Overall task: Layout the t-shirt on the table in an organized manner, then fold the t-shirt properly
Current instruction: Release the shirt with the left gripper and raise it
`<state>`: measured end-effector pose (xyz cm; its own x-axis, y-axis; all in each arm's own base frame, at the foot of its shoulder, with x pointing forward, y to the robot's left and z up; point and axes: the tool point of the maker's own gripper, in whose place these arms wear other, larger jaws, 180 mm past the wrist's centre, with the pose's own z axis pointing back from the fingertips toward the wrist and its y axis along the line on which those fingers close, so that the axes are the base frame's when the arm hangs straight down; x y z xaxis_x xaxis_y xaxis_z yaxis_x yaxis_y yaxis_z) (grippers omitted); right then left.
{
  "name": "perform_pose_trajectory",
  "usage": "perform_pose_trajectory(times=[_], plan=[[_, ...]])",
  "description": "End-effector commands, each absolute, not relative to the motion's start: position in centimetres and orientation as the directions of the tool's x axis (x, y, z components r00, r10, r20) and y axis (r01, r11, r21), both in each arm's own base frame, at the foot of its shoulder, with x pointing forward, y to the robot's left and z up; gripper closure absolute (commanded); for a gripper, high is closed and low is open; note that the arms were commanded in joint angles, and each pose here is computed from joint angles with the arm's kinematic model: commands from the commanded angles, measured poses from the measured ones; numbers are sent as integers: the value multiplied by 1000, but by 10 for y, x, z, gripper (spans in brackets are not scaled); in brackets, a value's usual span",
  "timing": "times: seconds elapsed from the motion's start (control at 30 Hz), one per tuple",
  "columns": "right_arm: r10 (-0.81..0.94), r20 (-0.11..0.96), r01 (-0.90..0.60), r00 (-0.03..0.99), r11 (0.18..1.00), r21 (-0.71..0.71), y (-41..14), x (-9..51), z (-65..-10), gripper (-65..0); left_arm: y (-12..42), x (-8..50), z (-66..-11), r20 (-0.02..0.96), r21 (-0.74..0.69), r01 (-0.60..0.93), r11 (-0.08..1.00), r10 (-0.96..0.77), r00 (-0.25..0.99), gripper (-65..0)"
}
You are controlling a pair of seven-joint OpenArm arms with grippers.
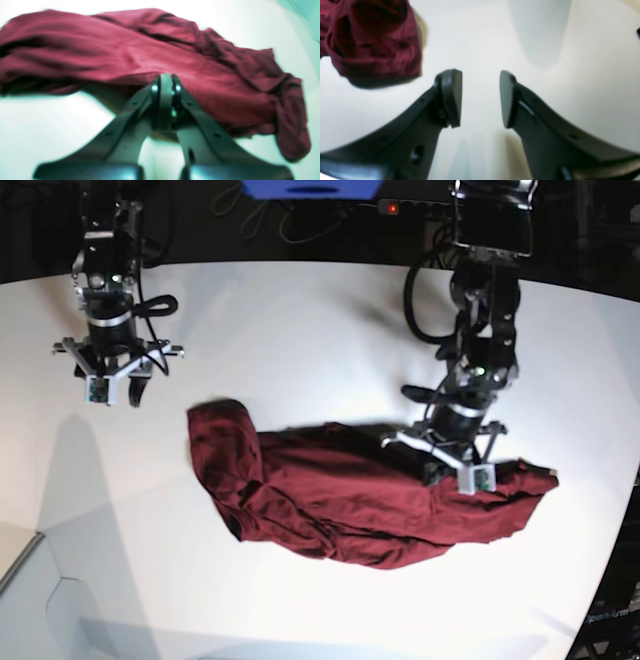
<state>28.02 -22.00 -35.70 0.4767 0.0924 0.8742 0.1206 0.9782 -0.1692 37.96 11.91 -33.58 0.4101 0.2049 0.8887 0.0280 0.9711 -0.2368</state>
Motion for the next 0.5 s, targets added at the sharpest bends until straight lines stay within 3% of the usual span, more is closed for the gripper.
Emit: perform_pose_trajectory(times=[0.0, 0.23, 0.47], plan=[[112, 900, 126, 422, 976, -180, -223, 291, -340, -248, 130, 375, -319, 911, -224, 30, 974, 198, 362, -3], [135, 923, 129, 361, 973, -192, -227, 313, -318, -248, 171, 286, -307, 898, -162, -45, 986, 166, 408, -3], [136, 950, 140, 281, 974, -180, -226, 340, -290, -249, 200, 200, -353, 796, -101, -144, 984, 167, 581, -3]])
